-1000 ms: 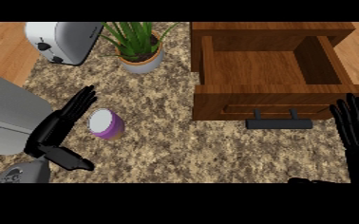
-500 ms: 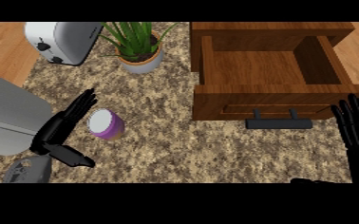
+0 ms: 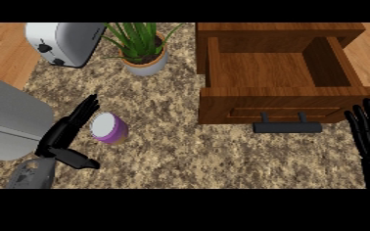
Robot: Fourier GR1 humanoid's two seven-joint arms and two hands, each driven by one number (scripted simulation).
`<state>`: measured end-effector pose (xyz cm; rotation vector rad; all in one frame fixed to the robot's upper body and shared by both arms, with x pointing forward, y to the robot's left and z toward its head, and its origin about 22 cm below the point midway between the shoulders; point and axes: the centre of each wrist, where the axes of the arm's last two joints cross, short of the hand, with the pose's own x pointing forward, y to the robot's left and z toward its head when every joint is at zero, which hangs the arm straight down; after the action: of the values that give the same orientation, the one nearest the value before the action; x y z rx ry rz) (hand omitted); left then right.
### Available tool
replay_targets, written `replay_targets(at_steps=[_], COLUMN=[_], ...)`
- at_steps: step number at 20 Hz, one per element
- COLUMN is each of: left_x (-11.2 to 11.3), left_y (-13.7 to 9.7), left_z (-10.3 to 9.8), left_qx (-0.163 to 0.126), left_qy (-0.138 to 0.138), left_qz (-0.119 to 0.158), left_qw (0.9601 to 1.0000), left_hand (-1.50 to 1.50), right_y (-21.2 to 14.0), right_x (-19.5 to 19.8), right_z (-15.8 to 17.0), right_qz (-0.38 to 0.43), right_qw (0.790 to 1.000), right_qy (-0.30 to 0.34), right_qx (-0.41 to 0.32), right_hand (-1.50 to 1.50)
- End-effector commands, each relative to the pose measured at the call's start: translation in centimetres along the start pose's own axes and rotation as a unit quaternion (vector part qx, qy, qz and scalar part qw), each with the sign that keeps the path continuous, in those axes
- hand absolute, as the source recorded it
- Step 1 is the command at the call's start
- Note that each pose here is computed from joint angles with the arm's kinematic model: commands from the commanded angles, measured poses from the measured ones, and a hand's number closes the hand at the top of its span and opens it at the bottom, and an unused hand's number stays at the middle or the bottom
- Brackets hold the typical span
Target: Pick up the can, place it into the drawer and close the drawer
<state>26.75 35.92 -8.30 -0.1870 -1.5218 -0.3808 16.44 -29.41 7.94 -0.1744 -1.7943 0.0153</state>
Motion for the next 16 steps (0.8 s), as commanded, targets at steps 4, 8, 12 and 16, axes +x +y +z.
replay_targets(at_steps=[4, 8, 12, 16], left_x=[-0.9, -0.2, -2.0, -1.3], left_y=[0.2, -0.6, -2.0, -1.8], left_z=[-1.3, -3.1, -2.0, -4.4], left_qx=[-0.010, -0.010, -0.008, -0.012], left_qy=[0.001, -0.005, -0.007, 0.003], left_qz=[0.011, 0.012, 0.010, 0.013], left_qw=[0.9999, 0.9999, 0.9999, 0.9998], left_hand=[-1.50, -1.50, -1.50, -1.50], right_y=[0.7, -0.9, -1.4, 0.3], right_x=[0.4, -0.3, 1.9, 2.1], right_z=[0.5, 2.3, -0.1, 0.9], right_qz=[-0.002, 0.002, 0.002, -0.007], right_qw=[1.000, 1.000, 1.000, 1.000], right_qy=[-0.010, -0.003, -0.005, -0.004], right_qx=[0.001, 0.004, 0.001, 0.004], right_hand=[-1.50, -1.50, -1.50, -1.50])
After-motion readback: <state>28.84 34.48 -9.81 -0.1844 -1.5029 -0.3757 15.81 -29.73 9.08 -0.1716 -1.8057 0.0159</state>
